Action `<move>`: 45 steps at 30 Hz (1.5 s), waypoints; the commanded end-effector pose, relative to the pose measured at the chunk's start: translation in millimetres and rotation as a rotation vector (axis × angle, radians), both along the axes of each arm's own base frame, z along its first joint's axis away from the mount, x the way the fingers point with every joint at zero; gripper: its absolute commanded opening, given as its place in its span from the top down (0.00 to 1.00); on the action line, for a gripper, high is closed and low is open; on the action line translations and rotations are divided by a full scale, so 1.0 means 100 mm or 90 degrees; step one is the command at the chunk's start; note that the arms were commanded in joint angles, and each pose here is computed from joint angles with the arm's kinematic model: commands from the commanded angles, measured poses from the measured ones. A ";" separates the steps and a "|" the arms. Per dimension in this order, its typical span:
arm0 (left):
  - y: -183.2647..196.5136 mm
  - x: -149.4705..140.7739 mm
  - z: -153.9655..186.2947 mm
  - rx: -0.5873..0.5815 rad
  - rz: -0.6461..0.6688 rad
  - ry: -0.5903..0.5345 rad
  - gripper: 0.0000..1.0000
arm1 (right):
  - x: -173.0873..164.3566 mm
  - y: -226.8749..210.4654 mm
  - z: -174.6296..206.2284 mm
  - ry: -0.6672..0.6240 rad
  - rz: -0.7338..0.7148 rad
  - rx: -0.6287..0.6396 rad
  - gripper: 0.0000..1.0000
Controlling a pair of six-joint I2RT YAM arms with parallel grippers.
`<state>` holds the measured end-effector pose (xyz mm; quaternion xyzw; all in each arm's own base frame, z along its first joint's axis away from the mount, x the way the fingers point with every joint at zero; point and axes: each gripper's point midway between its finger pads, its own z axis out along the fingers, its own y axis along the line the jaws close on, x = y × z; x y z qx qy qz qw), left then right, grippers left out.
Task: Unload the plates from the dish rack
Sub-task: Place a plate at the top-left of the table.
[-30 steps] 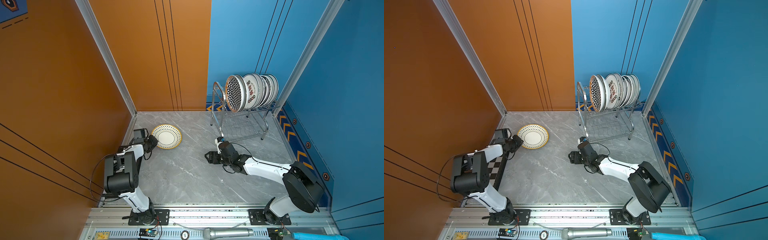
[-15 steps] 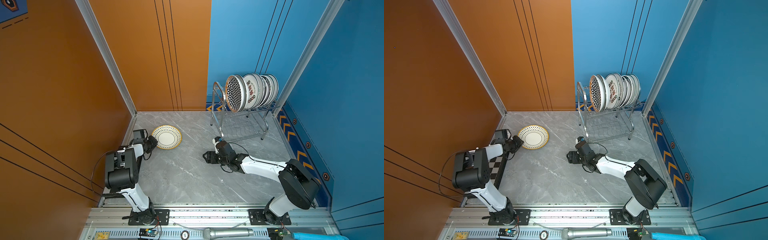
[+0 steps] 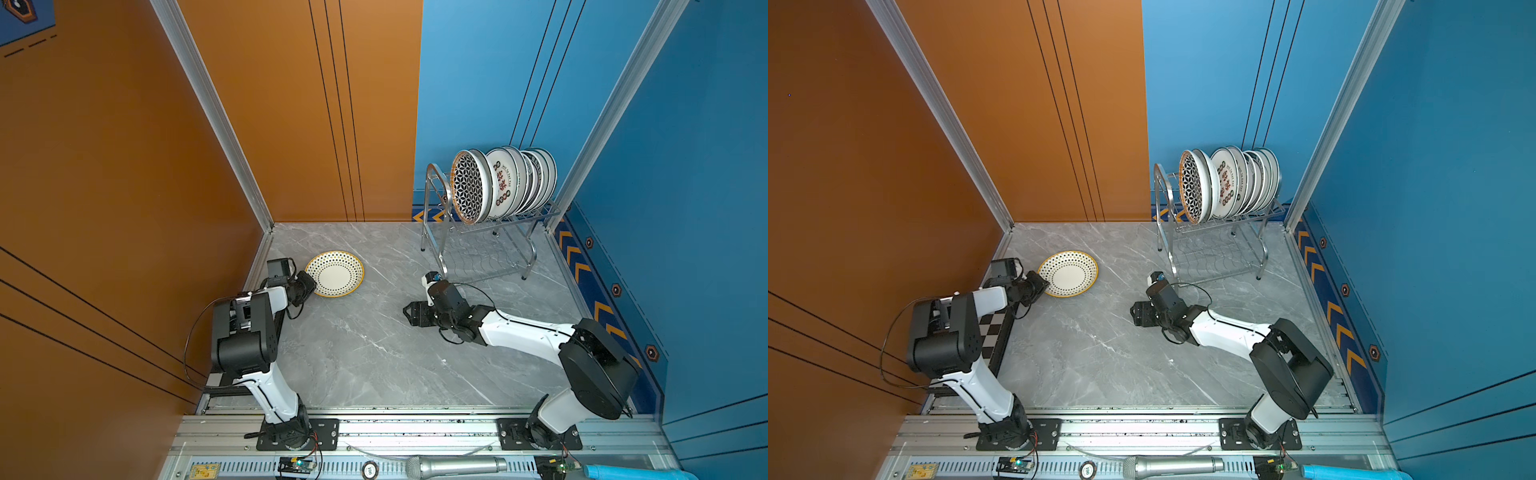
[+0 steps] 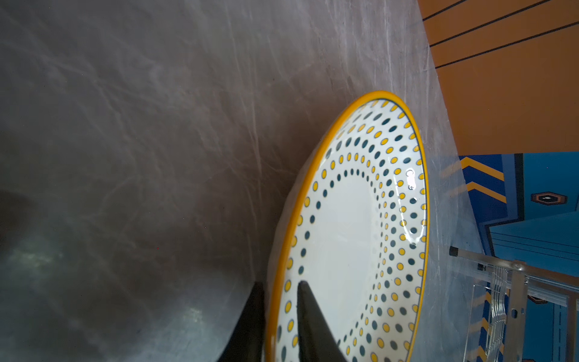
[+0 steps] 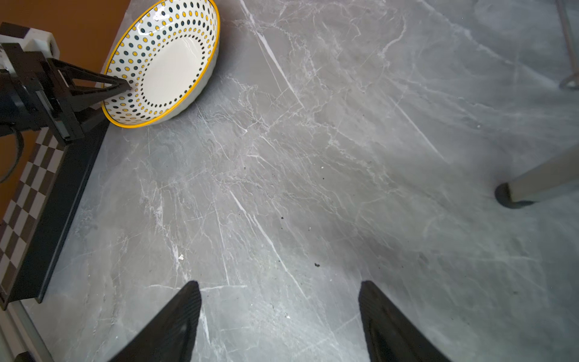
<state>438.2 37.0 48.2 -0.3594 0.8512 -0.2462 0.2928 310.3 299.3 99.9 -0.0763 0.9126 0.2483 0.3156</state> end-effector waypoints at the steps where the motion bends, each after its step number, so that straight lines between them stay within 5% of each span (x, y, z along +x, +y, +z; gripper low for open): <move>1: -0.01 0.10 0.07 -0.010 -0.008 -0.020 0.78 | 0.01 -0.05 0.05 -0.012 -0.004 -0.030 0.22; 8: 0.00 0.02 -0.01 -0.005 -0.006 0.003 0.72 | 0.01 -0.05 0.03 -0.011 -0.002 -0.037 0.21; 15: 0.09 -0.19 -0.05 0.029 0.015 0.046 0.47 | 0.06 -0.12 0.06 -0.027 0.002 -0.093 0.21; 23: 0.19 -0.58 0.07 0.037 0.054 0.062 0.35 | 0.14 -0.18 0.32 -0.075 0.029 -0.195 0.20; 36: 0.03 -1.15 0.62 0.060 0.037 0.023 0.15 | 0.19 -0.37 1.69 -0.283 -0.004 -0.214 0.20; 38: 0.01 -1.21 0.76 0.071 0.038 0.007 0.03 | 0.20 -0.46 1.99 -0.327 -0.028 -0.212 0.20; 45: -0.13 -1.39 1.04 0.090 0.016 -0.032 0.02 | 0.30 -0.79 2.82 -0.416 -0.092 -0.192 0.20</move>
